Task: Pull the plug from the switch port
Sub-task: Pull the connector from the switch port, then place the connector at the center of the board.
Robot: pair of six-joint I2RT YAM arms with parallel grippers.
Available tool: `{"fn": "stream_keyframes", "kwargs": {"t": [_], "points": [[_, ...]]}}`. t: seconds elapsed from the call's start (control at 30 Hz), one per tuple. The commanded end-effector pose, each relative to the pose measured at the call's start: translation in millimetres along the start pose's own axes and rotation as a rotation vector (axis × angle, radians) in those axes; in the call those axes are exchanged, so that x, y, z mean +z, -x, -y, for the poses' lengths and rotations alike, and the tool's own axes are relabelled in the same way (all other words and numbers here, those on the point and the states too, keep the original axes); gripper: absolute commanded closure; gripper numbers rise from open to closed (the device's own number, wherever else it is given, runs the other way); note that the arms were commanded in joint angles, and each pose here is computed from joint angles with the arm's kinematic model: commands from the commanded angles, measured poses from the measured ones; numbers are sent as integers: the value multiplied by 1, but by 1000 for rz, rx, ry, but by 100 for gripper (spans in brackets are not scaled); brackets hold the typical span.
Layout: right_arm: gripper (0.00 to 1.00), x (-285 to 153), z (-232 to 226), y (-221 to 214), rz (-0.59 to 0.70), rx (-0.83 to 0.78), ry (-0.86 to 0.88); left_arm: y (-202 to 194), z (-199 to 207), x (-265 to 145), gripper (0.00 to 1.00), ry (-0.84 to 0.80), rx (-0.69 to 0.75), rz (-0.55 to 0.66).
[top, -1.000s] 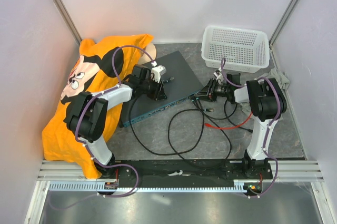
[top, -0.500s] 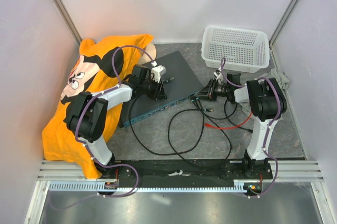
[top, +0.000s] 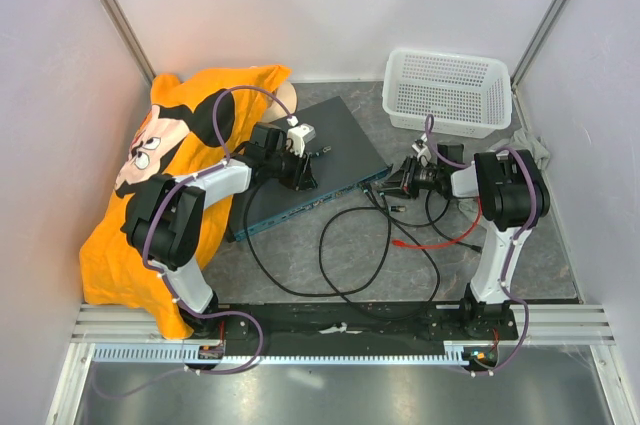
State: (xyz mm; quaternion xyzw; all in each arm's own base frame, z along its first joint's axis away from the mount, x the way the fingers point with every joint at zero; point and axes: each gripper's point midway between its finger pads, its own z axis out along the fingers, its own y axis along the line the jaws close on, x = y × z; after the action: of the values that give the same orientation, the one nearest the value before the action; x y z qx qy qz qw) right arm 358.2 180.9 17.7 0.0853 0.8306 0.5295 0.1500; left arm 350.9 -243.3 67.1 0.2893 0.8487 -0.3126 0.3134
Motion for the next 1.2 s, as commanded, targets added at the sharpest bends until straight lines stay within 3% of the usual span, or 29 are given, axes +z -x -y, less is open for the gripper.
{"fn": "stream_keyframes", "kwargs": {"t": [0.0, 0.1, 0.23, 0.47, 0.67, 0.8, 1.07, 1.17], "points": [[99, -3, 9, -3, 0, -9, -53, 1, -7, 2, 61, 20, 7, 1], [99, -17, -9, -1, -15, -77, -47, 1, -7, 1, 61, 20, 12, 3], [99, -53, -40, 37, 29, -239, -69, 8, -6, -1, 61, 23, 31, 22], [100, -139, -54, 66, 23, -550, -321, 23, -2, -5, 61, 14, 45, 71], [99, -216, -52, 96, 138, -665, -621, 37, 6, -10, 62, -13, 35, 106], [99, -273, -71, 142, 260, -782, -838, 46, 12, -18, 62, -18, 64, 151], [100, -324, -82, 183, 325, -846, -1042, 112, 44, -66, 61, -62, 107, 339], [99, -339, -79, 195, 349, -836, -1124, 119, 47, -80, 61, -27, 88, 377]]}}
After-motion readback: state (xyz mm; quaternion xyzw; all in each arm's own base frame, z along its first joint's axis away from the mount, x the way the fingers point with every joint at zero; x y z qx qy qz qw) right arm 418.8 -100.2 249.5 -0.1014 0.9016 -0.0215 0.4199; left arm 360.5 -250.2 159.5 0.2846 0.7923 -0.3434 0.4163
